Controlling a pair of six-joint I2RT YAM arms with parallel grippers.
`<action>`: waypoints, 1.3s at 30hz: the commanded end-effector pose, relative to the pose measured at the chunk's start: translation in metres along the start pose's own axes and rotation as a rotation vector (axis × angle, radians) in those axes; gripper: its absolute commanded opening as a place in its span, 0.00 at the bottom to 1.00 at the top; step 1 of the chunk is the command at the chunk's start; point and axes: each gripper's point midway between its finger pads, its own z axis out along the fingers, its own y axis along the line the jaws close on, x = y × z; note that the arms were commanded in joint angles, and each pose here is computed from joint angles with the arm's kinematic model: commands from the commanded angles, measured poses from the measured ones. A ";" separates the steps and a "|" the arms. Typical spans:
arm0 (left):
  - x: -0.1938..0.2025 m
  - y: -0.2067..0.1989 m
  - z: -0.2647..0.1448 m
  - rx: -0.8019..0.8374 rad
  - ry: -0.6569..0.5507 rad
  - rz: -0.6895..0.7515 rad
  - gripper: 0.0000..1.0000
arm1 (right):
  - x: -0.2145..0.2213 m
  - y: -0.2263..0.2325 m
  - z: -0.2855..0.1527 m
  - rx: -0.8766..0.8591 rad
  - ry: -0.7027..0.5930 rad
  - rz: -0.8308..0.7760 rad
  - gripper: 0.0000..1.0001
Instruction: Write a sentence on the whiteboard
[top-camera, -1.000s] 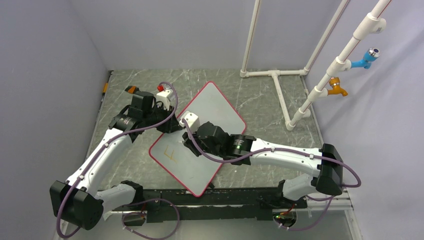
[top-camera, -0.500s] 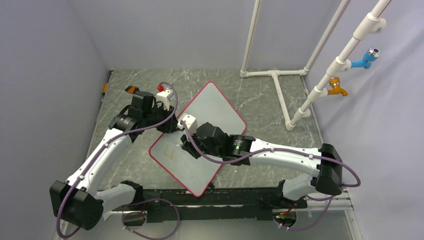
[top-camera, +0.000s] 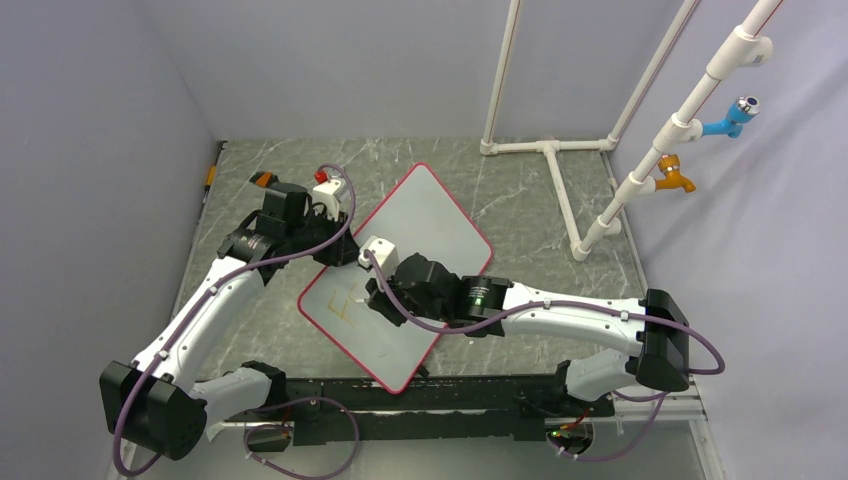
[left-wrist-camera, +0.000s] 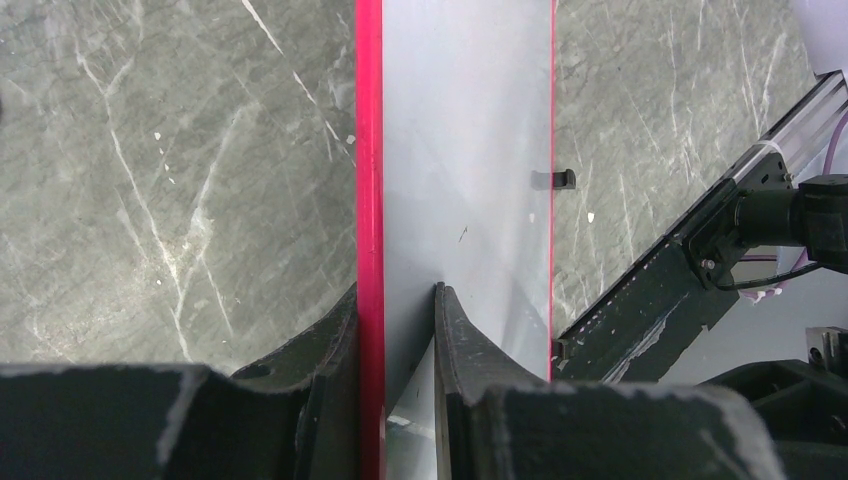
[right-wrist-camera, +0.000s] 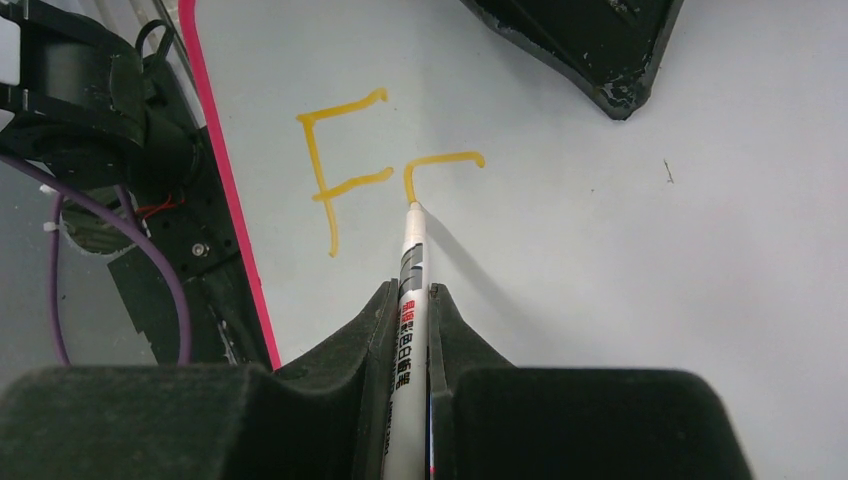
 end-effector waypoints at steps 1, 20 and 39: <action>-0.011 0.031 -0.002 -0.154 -0.048 0.115 0.00 | 0.003 -0.009 -0.005 0.051 0.005 0.018 0.00; -0.012 0.030 -0.003 -0.148 -0.051 0.118 0.00 | -0.035 -0.024 0.003 0.159 -0.062 0.010 0.00; -0.012 0.030 -0.004 -0.148 -0.054 0.118 0.00 | -0.013 -0.024 0.005 0.157 -0.008 0.011 0.00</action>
